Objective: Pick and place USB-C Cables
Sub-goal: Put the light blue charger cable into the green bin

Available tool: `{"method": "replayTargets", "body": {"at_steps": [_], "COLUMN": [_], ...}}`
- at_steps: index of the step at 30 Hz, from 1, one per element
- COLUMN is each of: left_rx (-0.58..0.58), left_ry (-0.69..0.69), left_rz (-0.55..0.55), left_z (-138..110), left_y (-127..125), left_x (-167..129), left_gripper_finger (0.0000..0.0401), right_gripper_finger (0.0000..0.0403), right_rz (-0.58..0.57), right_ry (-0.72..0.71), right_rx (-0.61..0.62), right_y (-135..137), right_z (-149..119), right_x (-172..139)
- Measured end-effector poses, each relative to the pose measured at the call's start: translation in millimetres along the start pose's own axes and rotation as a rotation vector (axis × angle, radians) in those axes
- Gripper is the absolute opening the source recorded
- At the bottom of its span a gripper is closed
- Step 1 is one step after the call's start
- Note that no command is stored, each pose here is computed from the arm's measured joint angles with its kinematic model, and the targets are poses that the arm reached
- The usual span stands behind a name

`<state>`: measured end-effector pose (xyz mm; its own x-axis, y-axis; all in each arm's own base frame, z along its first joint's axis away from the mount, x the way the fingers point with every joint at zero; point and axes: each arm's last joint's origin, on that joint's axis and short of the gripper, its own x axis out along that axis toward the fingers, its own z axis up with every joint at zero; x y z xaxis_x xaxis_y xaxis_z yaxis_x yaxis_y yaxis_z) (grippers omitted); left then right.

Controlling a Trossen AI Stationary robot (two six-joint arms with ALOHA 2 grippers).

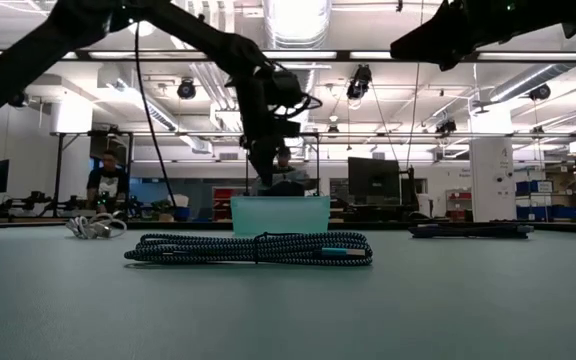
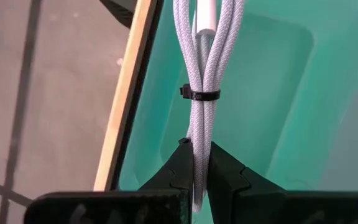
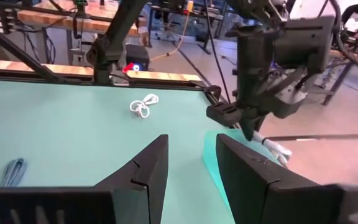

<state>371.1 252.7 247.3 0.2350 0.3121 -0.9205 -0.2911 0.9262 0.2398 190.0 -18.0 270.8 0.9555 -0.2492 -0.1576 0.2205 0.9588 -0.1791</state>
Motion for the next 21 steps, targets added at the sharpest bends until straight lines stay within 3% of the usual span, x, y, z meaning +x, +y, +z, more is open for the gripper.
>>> {"method": "replayTargets", "body": {"at_steps": [7, 21], "left_rx": [0.024, 0.020], "left_ry": [0.002, -0.027], "left_rz": [-0.051, -0.050], "left_z": [-3.1, -1.2], "left_y": [-1.1, -0.3], "left_x": [11.3, 13.0], "left_gripper_finger": [0.0005, 0.0005], "right_gripper_finger": [0.0126, 0.0113], "right_rz": [0.000, 0.000], "right_ry": [0.000, -0.002], "right_rx": [0.003, 0.003], "right_y": [0.0, 0.0], "right_z": [0.0, 0.2], "right_x": [0.2, 0.2]}}
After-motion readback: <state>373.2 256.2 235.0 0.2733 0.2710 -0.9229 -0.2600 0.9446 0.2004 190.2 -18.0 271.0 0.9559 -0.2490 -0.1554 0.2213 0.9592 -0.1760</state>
